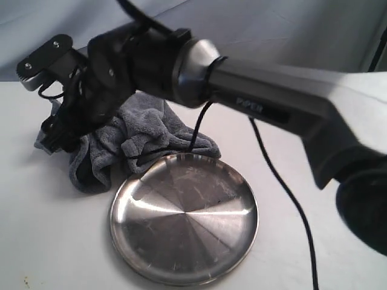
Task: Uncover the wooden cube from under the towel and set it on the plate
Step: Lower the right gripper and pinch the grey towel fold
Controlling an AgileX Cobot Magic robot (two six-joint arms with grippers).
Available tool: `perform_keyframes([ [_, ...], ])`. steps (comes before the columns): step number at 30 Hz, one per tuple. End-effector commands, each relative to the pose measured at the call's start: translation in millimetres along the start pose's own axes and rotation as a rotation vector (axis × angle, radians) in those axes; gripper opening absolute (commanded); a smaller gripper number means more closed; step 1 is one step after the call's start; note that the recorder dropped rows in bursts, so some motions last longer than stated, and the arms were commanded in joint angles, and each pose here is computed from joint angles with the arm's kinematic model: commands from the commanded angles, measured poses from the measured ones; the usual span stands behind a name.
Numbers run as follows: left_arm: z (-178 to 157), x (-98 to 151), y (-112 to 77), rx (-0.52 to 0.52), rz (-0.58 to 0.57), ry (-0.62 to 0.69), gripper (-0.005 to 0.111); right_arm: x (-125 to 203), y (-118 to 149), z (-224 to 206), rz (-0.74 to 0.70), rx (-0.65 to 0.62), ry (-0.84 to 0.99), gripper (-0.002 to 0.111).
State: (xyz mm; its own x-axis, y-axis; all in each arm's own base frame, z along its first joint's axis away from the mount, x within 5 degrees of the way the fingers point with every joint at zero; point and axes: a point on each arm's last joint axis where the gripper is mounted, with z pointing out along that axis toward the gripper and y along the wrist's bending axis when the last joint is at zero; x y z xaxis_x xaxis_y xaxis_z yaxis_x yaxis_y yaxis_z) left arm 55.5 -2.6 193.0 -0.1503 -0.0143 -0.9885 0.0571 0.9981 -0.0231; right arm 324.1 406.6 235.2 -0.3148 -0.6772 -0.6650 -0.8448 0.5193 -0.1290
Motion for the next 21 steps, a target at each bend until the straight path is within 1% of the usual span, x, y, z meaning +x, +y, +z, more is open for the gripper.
perform_keyframes([
  [1, 0, 1, 0.0, -0.001, -0.009, -0.006, 0.000, 5, 7, 16, 0.251, 0.091, 0.005, 0.076],
  [6, 0, 1, 0.0, -0.001, -0.011, -0.006, 0.000, 26, 7, 27, 0.427, 0.131, 0.160, 0.076],
  [9, 0, 1, 0.0, -0.001, -0.011, -0.006, 0.000, 42, 9, 35, 0.441, 0.151, 0.285, 0.076],
  [11, 0, 1, 0.0, -0.001, -0.011, -0.006, 0.000, 49, 11, 40, 0.459, 0.141, 0.332, 0.076],
  [13, 0, 1, 0.0, -0.001, -0.011, -0.006, 0.000, 53, 13, 45, 0.472, 0.129, 0.344, 0.076],
  [17, 0, 1, 0.0, -0.001, -0.011, -0.006, 0.000, 53, 20, 56, 0.479, 0.099, 0.302, 0.076],
  [21, 0, 1, 0.0, -0.001, -0.008, -0.006, 0.000, 50, 25, 57, 0.530, 0.051, 0.281, 0.076],
])
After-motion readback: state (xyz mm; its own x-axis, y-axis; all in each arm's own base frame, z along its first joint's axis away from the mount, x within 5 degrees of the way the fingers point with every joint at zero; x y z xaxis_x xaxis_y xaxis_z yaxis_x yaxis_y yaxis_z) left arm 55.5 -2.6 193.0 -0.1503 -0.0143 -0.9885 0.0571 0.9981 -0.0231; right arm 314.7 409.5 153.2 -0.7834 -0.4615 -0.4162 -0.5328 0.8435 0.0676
